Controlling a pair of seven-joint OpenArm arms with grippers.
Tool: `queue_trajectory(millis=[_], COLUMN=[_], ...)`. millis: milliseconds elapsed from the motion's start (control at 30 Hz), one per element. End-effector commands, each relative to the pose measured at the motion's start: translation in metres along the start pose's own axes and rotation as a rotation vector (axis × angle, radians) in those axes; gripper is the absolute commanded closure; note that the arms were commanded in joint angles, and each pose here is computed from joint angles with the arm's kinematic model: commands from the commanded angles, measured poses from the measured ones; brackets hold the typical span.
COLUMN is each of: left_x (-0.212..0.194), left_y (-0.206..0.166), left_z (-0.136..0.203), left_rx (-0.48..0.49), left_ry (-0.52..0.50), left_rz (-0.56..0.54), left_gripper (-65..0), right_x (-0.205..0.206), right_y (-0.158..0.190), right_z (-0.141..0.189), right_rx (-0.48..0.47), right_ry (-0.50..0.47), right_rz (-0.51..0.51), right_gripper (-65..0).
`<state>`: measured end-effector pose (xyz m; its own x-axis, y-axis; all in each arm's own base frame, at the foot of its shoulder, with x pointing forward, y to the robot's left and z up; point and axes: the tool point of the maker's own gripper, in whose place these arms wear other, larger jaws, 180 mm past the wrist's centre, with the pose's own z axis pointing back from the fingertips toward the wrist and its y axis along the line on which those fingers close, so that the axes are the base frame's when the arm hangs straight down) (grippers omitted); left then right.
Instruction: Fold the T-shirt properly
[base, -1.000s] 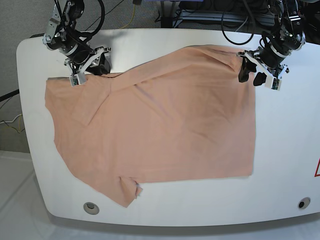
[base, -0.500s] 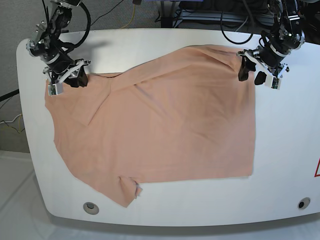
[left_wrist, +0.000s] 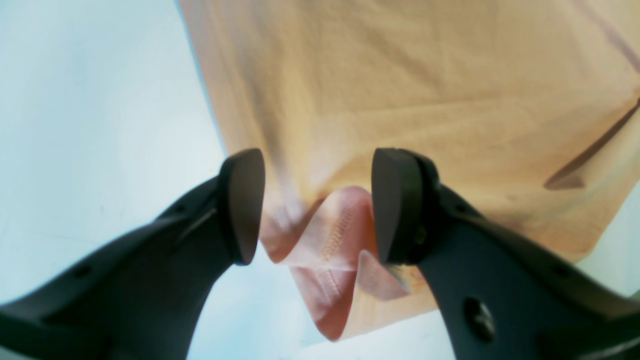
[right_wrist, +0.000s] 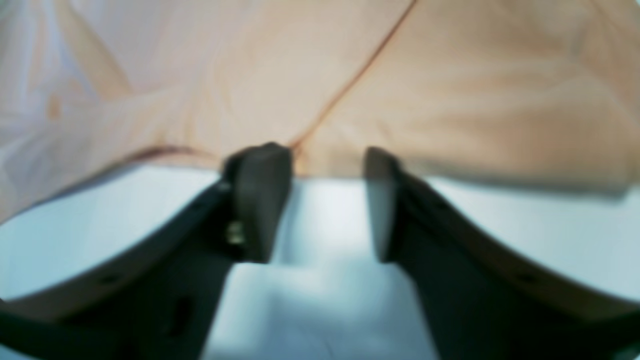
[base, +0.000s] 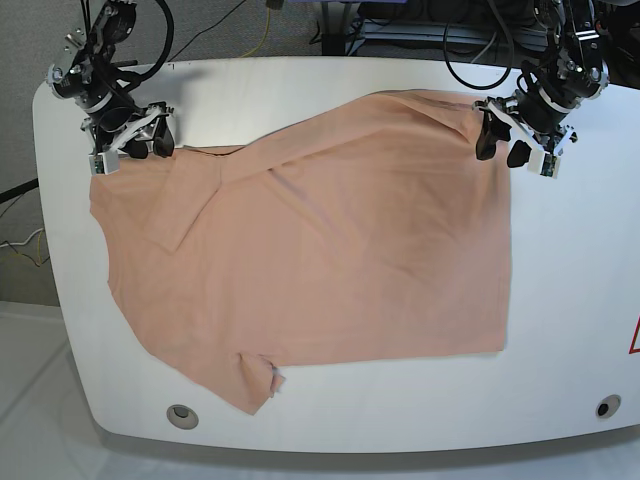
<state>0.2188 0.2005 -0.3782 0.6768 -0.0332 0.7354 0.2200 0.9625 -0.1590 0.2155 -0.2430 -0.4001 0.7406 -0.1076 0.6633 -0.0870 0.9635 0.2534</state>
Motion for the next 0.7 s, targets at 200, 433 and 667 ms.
queue_trajectory(millis=[200,433,667], left_x=[0.008,0.005,0.003], left_y=[-0.002,-0.003,-0.003], left_z=[0.003,0.003,0.003], left_rx=[-0.013,-0.014,-0.011], left_ry=[-0.030,-0.018,-0.008], left_rz=[-0.012,-0.011,-0.013], left_gripper=[-32.3,-32.8,-33.1], right_x=[0.021,0.018,0.012], right_y=[0.010,0.027,0.031], right_z=[-0.006,-0.025,-0.033], right_rx=[0.026,0.054,0.060], right_ry=[-0.055,-0.025,0.000], right_rz=[0.056,0.100,0.105], right_gripper=[-29.7,-26.8,-24.5])
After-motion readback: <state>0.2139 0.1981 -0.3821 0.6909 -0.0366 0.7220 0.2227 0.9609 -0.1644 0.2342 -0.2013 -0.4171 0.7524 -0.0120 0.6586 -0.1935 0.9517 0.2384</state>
